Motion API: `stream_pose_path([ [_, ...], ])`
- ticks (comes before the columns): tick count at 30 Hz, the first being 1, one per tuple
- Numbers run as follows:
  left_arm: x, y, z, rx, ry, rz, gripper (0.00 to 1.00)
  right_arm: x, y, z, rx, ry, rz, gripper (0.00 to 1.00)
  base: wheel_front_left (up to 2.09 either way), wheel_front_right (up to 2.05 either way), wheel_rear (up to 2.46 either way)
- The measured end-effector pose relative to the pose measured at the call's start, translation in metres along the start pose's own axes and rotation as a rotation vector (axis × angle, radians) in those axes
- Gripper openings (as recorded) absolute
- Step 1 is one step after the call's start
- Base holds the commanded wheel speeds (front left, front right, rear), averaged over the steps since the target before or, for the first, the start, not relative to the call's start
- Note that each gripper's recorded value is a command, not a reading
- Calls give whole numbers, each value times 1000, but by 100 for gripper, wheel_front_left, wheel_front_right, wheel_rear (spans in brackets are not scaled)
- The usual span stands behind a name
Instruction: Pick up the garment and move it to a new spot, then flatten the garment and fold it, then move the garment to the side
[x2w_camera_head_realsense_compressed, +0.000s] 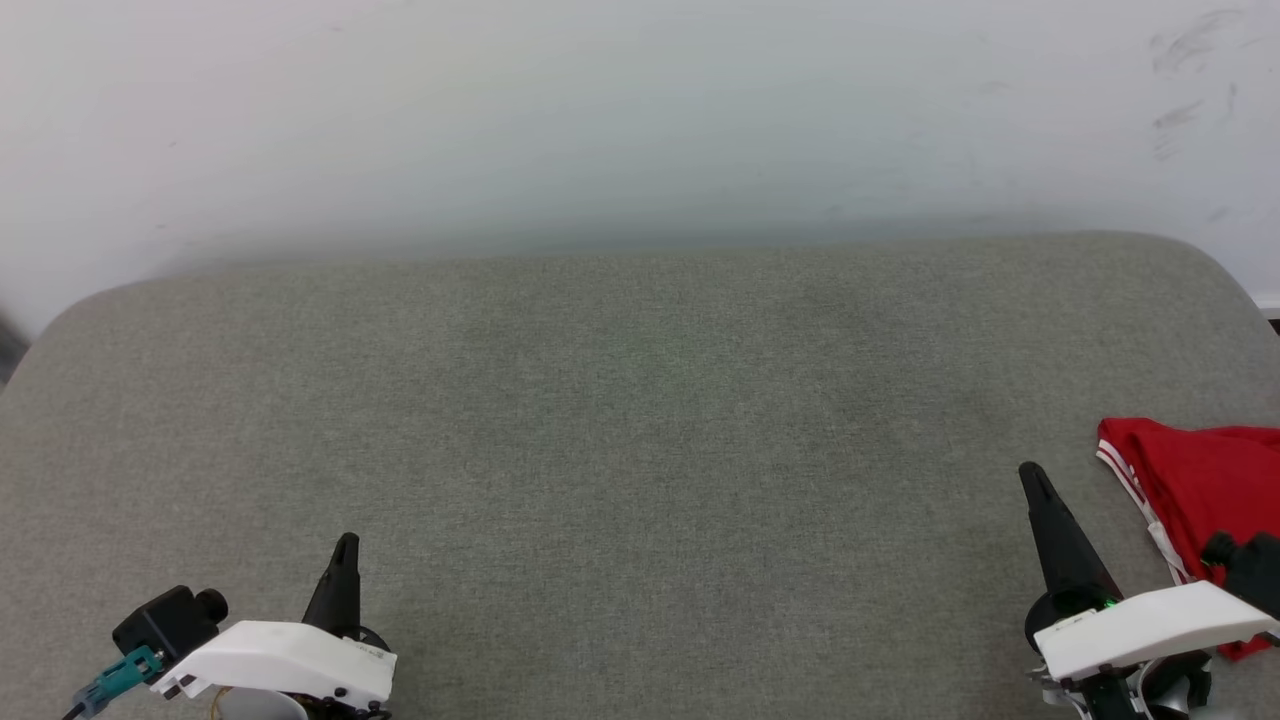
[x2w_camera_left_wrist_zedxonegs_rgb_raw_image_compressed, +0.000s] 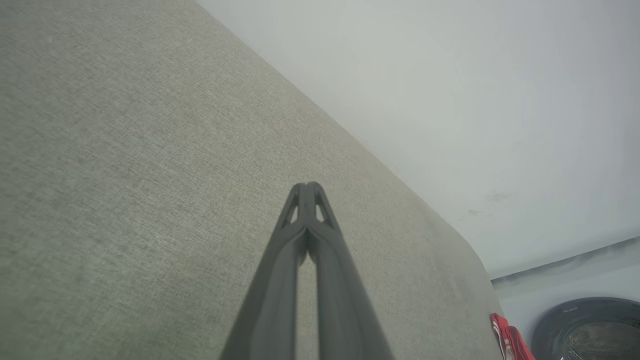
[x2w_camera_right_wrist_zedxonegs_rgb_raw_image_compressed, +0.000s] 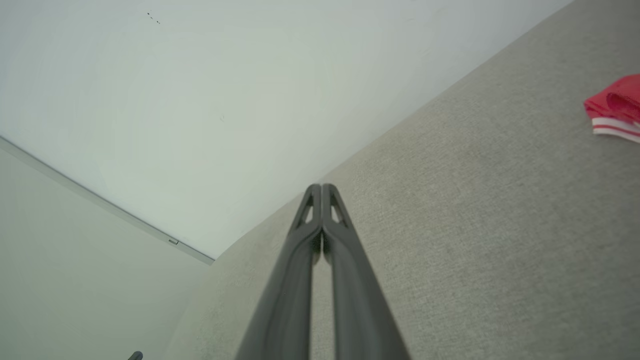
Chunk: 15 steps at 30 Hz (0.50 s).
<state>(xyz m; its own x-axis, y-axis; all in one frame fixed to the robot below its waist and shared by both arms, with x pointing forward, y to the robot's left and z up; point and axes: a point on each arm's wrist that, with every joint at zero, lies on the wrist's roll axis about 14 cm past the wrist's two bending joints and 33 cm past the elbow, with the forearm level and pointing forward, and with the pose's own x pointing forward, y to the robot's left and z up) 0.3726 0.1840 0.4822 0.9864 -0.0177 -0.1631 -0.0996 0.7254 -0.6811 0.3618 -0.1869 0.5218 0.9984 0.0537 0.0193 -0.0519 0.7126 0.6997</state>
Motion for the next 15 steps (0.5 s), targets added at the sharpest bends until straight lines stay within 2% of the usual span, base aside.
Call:
stream_pose_path([
  [15,4,-1,3,-193,4,-13,0,5,-6,-1,188,-3,-14,0,0,0,0],
])
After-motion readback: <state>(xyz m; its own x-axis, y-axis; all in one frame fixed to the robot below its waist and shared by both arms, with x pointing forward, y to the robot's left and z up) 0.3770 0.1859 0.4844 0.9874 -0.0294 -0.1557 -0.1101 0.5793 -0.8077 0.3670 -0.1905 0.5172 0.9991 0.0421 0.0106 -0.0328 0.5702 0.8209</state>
